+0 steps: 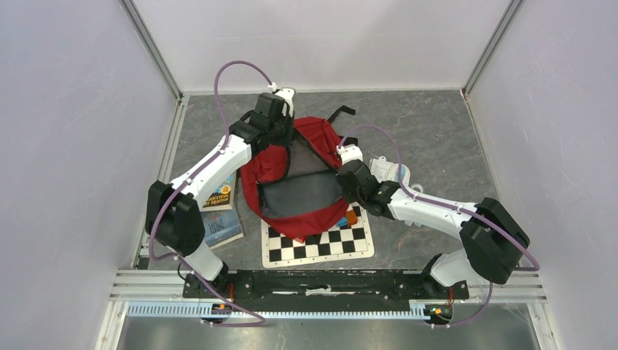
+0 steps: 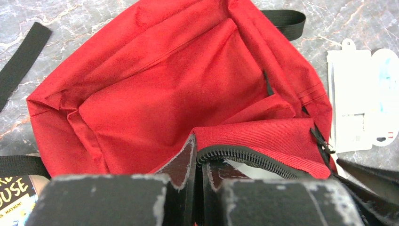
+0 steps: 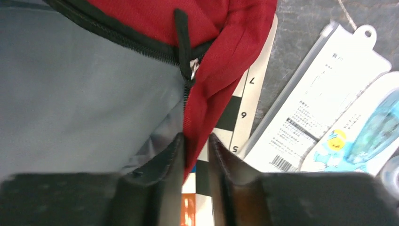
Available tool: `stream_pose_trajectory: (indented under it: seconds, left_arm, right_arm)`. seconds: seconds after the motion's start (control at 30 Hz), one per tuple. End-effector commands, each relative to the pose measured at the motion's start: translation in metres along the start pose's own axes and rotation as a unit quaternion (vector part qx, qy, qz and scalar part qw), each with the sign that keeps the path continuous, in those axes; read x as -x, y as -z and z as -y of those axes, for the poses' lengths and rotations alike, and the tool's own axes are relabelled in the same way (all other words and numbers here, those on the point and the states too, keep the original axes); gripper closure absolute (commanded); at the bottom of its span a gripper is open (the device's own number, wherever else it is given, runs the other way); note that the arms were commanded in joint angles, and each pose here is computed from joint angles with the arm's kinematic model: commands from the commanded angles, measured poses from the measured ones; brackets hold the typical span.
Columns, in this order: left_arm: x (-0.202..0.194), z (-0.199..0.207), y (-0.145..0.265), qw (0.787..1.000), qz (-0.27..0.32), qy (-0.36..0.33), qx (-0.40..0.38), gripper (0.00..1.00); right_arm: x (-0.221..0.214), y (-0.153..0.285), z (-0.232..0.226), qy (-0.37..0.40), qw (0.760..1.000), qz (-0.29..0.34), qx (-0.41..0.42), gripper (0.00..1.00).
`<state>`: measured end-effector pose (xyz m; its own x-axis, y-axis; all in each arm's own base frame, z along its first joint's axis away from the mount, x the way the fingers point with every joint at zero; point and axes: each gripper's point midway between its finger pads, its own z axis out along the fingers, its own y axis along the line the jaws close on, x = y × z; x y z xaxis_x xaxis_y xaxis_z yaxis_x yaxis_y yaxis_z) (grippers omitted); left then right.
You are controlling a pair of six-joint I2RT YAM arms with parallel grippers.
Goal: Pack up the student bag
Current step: Unzip the student bag at the center of the board.
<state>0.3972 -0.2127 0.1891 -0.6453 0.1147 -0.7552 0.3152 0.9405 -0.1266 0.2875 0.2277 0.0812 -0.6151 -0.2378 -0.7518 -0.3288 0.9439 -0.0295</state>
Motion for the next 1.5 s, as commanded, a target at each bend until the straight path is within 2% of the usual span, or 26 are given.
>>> stream_pose_trajectory:
  seconds: [0.0, 0.07, 0.13, 0.17, 0.47, 0.77, 0.83, 0.9, 0.93, 1.0, 1.1, 1.27, 1.47]
  left_arm:
    - [0.059, -0.014, 0.002, 0.995, 0.095, 0.032, 0.008, 0.97]
    - [0.066, -0.023, -0.001, 0.993, 0.11, 0.043, 0.016, 0.97]
    - [0.071, -0.033, -0.005, 0.991, 0.117, 0.055, 0.024, 0.97]
    - [0.073, -0.04, -0.008, 0.991, 0.118, 0.061, 0.03, 0.97]
    - [0.089, -0.105, -0.051, 0.982, 0.129, 0.115, 0.072, 0.98]
    - [0.066, -0.122, -0.117, 0.989, 0.075, 0.099, 0.075, 0.97]
    - [0.059, -0.121, -0.124, 0.991, 0.063, 0.097, 0.067, 0.92]
    - [0.054, -0.112, -0.127, 0.993, 0.058, 0.094, 0.043, 0.71]
    - [0.052, -0.11, -0.127, 0.993, 0.056, 0.092, 0.036, 0.61]
    - [0.048, -0.109, -0.125, 0.994, 0.052, 0.092, 0.033, 0.39]
    - [0.053, -0.106, -0.113, 0.994, 0.054, 0.092, 0.03, 0.2]
    - [0.073, -0.095, -0.075, 0.993, 0.085, 0.086, 0.014, 0.02]
    - [0.087, -0.068, -0.029, 0.991, 0.096, 0.076, -0.047, 0.0]
  right_arm:
    - [-0.01, -0.003, 0.009, -0.011, 1.0, -0.004, -0.02, 0.78]
    - [-0.01, -0.004, 0.011, -0.01, 1.0, -0.005, -0.027, 0.84]
    - [-0.01, -0.004, 0.018, -0.006, 0.999, -0.009, -0.045, 0.97]
    - [-0.01, -0.004, 0.022, -0.002, 0.998, -0.011, -0.054, 1.0]
    - [-0.019, 0.003, 0.049, 0.022, 0.994, -0.03, -0.105, 1.0]
    - [-0.011, 0.002, 0.051, 0.033, 0.992, -0.031, -0.116, 1.0]
    - [-0.005, 0.001, 0.045, 0.036, 0.994, -0.029, -0.1, 1.0]
    - [0.002, 0.001, 0.035, 0.034, 0.996, -0.022, -0.075, 0.99]
    - [0.006, 0.001, 0.031, 0.032, 0.997, -0.016, -0.063, 0.91]
    - [0.014, 0.003, 0.022, 0.029, 0.999, -0.008, -0.04, 0.67]
    - [0.026, 0.008, 0.014, 0.022, 1.0, 0.003, -0.018, 0.5]
    - [0.043, 0.018, 0.005, 0.016, 1.0, 0.023, 0.01, 0.33]
    - [0.057, 0.03, -0.005, 0.004, 0.998, 0.044, 0.044, 0.13]
